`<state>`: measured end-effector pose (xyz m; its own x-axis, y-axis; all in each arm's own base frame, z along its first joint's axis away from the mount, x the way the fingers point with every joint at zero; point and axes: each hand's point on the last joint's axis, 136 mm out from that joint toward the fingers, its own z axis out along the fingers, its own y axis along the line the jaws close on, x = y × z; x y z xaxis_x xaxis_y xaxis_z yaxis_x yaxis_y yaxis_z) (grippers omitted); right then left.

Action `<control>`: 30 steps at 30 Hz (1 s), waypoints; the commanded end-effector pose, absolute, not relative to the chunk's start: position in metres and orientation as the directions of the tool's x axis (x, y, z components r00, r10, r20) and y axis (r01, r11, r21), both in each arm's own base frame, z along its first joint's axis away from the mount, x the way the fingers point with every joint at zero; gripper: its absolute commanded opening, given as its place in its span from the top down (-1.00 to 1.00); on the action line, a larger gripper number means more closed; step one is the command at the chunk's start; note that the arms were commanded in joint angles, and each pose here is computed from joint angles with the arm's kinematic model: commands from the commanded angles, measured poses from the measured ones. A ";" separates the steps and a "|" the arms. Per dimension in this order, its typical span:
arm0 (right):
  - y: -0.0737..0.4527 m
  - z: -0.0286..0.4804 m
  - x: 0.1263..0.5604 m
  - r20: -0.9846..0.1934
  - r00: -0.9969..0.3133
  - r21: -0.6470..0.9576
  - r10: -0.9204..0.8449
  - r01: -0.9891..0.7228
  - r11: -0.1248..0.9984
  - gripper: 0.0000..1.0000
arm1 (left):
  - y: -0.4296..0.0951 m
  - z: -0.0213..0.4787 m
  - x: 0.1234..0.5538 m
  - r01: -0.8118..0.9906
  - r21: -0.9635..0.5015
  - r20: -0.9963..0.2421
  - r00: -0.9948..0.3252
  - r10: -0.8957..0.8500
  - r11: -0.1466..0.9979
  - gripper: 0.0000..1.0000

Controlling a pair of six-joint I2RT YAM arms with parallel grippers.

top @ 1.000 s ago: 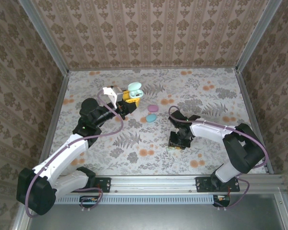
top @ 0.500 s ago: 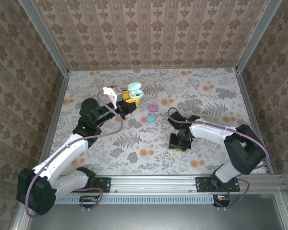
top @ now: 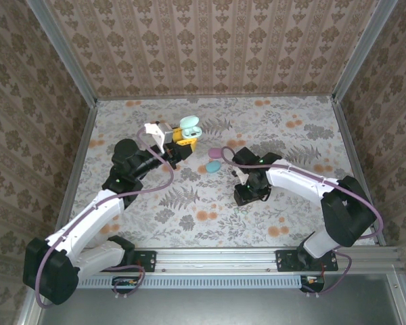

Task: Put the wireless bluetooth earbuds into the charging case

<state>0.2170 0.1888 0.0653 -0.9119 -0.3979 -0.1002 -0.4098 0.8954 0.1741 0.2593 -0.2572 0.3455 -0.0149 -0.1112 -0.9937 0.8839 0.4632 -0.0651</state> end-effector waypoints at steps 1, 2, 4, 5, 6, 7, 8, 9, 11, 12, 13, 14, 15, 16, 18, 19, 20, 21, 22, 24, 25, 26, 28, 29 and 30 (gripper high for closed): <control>0.196 0.078 0.214 -0.138 -0.763 0.173 -0.632 -0.647 0.743 0.23 | -0.249 0.368 0.255 0.871 -0.009 -0.989 0.064 -0.132 0.491 0.48; 0.195 0.076 0.213 -0.110 -0.748 0.176 -0.654 -0.662 0.728 0.23 | -0.248 0.368 0.254 0.870 -0.005 -0.990 0.067 -0.128 0.494 0.48; 0.193 0.069 0.206 -0.043 -0.723 0.197 -0.689 -0.682 0.704 0.27 | -0.244 0.369 0.253 0.863 0.002 -0.990 0.073 -0.121 0.506 0.48; 0.192 0.064 0.202 -0.011 -0.707 0.210 -0.707 -0.693 0.690 0.29 | -0.243 0.368 0.252 0.860 0.003 -0.990 0.075 -0.119 0.510 0.48; 0.190 0.060 0.198 0.027 -0.694 0.217 -0.720 -0.699 0.682 0.30 | -0.242 0.367 0.252 0.856 0.004 -0.990 0.077 -0.119 0.516 0.48; 0.188 0.057 0.197 0.054 -0.689 0.215 -0.723 -0.699 0.682 0.30 | -0.240 0.367 0.253 0.854 0.003 -0.990 0.076 -0.119 0.520 0.48; 0.186 0.054 0.196 0.072 -0.685 0.214 -0.725 -0.699 0.682 0.29 | -0.240 0.365 0.253 0.854 0.000 -0.990 0.073 -0.119 0.521 0.48; 0.186 0.052 0.194 0.086 -0.677 0.218 -0.731 -0.703 0.677 0.28 | -0.240 0.366 0.253 0.853 -0.001 -0.990 0.073 -0.121 0.522 0.48; 0.186 0.050 0.192 0.099 -0.665 0.226 -0.740 -0.709 0.668 0.28 | -0.239 0.366 0.253 0.853 0.000 -0.990 0.074 -0.122 0.522 0.48; 0.187 0.049 0.190 0.106 -0.660 0.230 -0.743 -0.711 0.664 0.29 | -0.239 0.366 0.253 0.853 0.000 -0.990 0.074 -0.121 0.522 0.48; 0.188 0.048 0.190 0.107 -0.657 0.237 -0.747 -0.712 0.661 0.29 | -0.239 0.367 0.253 0.852 0.000 -0.990 0.075 -0.122 0.523 0.48; 0.189 0.047 0.190 0.106 -0.657 0.240 -0.747 -0.712 0.660 0.29 | -0.238 0.367 0.253 0.852 0.001 -0.990 0.076 -0.122 0.524 0.48; 0.191 0.046 0.189 0.107 -0.654 0.248 -0.749 -0.712 0.657 0.31 | -0.238 0.367 0.253 0.852 0.001 -0.990 0.076 -0.122 0.523 0.48; 0.193 0.045 0.188 0.107 -0.653 0.259 -0.750 -0.710 0.655 0.31 | -0.238 0.367 0.253 0.853 0.002 -0.990 0.077 -0.122 0.523 0.48; 0.193 0.043 0.188 0.120 -0.650 0.259 -0.751 -0.710 0.655 0.32 | -0.238 0.367 0.253 0.853 -0.001 -0.990 0.073 -0.122 0.522 0.48; 0.193 0.042 0.188 0.126 -0.649 0.265 -0.750 -0.707 0.656 0.32 | -0.238 0.367 0.252 0.853 -0.001 -0.990 0.074 -0.122 0.522 0.48; 0.194 0.042 0.187 0.131 -0.647 0.273 -0.751 -0.705 0.655 0.32 | -0.238 0.367 0.252 0.853 -0.002 -0.990 0.073 -0.123 0.522 0.48; 0.195 0.041 0.187 0.137 -0.645 0.278 -0.752 -0.703 0.654 0.32 | -0.238 0.367 0.252 0.853 -0.003 -0.990 0.073 -0.124 0.522 0.48; 0.195 0.040 0.186 0.141 -0.644 0.278 -0.752 -0.703 0.654 0.32 | -0.237 0.368 0.252 0.852 -0.002 -0.989 0.074 -0.124 0.524 0.48; 0.194 0.038 0.187 0.150 -0.641 0.272 -0.752 -0.705 0.655 0.32 | -0.237 0.368 0.253 0.852 -0.001 -0.990 0.074 -0.123 0.524 0.48; 0.193 0.036 0.188 0.156 -0.640 0.267 -0.752 -0.706 0.656 0.32 | -0.237 0.367 0.253 0.850 -0.002 -0.990 0.074 -0.123 0.527 0.48; 0.192 0.035 0.189 0.158 -0.639 0.259 -0.752 -0.708 0.656 0.32 | -0.237 0.368 0.253 0.850 -0.002 -0.990 0.074 -0.123 0.526 0.48; 0.192 0.034 0.191 0.159 -0.640 0.251 -0.752 -0.710 0.657 0.32 | -0.237 0.368 0.253 0.850 -0.002 -0.990 0.075 -0.123 0.527 0.48; 0.193 0.033 0.191 0.158 -0.640 0.255 -0.752 -0.709 0.657 0.32 | -0.237 0.368 0.253 0.850 0.000 -0.990 0.076 -0.123 0.526 0.48; 0.193 0.032 0.190 0.164 -0.639 0.258 -0.751 -0.707 0.658 0.32 | -0.237 0.368 0.253 0.850 0.000 -0.990 0.075 -0.122 0.526 0.48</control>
<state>0.1925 0.1918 0.0310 -0.6672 -0.7308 0.1445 -0.6908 0.6796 0.2469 0.2552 -0.2417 0.3596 0.0348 -0.1161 -0.9926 0.8564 0.5155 -0.0303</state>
